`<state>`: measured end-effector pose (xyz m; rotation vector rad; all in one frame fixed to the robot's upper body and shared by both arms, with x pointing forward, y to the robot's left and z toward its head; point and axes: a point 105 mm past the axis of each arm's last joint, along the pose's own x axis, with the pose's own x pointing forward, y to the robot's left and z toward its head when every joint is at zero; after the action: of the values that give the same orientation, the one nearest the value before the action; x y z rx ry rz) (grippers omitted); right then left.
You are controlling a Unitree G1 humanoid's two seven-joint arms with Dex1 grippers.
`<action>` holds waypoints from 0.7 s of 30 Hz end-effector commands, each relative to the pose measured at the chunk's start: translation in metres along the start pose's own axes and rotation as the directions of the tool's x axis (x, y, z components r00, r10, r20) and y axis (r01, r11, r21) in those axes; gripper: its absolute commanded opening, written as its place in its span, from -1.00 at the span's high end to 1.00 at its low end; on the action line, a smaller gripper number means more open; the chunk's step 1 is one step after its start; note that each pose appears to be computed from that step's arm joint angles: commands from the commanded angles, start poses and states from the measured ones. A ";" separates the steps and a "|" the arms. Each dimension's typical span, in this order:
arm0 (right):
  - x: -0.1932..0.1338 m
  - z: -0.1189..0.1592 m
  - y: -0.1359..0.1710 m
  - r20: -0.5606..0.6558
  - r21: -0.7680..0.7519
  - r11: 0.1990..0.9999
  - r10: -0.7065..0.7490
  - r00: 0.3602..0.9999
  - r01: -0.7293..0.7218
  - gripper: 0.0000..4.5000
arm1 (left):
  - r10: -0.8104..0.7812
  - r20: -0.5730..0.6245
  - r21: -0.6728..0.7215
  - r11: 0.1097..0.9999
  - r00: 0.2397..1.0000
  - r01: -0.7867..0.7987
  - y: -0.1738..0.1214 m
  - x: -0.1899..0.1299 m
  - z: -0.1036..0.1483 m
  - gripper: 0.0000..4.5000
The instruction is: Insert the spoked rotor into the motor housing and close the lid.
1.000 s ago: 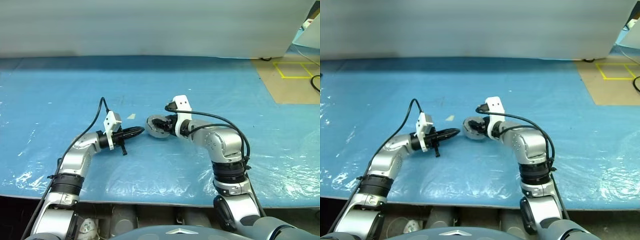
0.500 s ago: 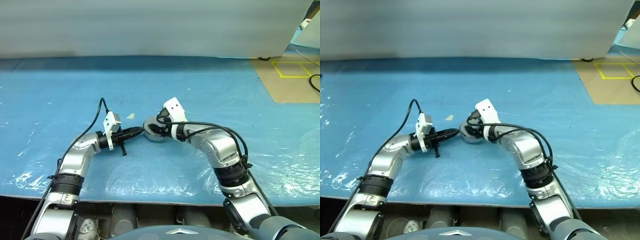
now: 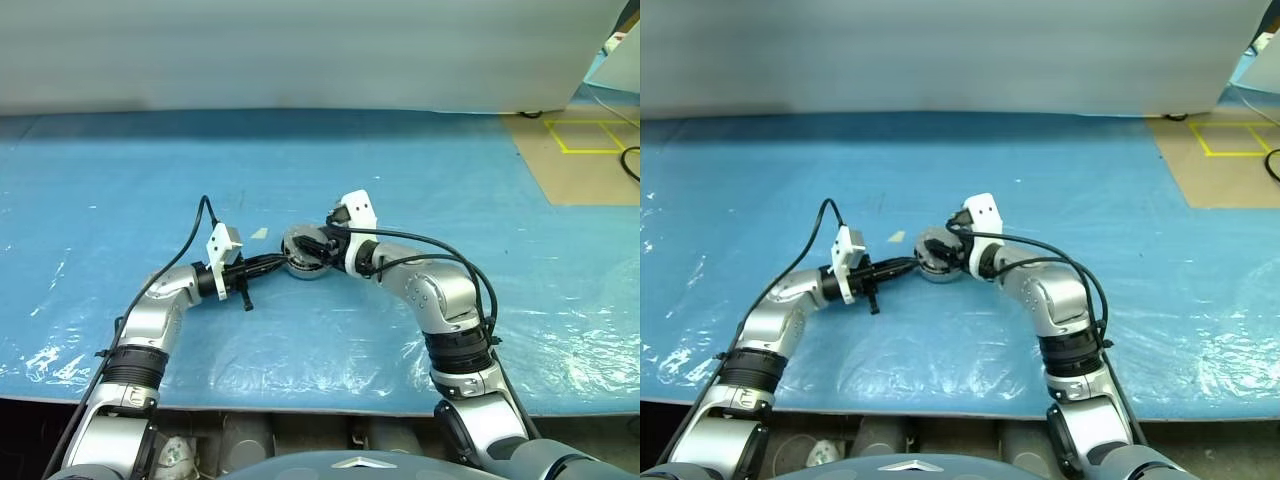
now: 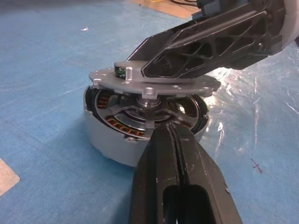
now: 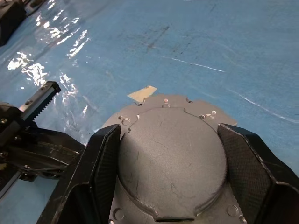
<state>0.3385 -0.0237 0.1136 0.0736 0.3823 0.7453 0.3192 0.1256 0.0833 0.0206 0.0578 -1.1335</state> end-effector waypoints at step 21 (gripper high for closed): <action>-0.040 0.023 -0.021 0.018 -0.480 0.857 0.224 0.974 -0.188 -0.31 | 0.053 -0.001 0.046 0.998 0.999 -0.053 0.016 -0.012 0.008 1.00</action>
<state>0.3321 -0.0631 0.1177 -0.3056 0.2232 0.9961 0.3276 0.1435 0.0837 0.0440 0.0651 -1.0801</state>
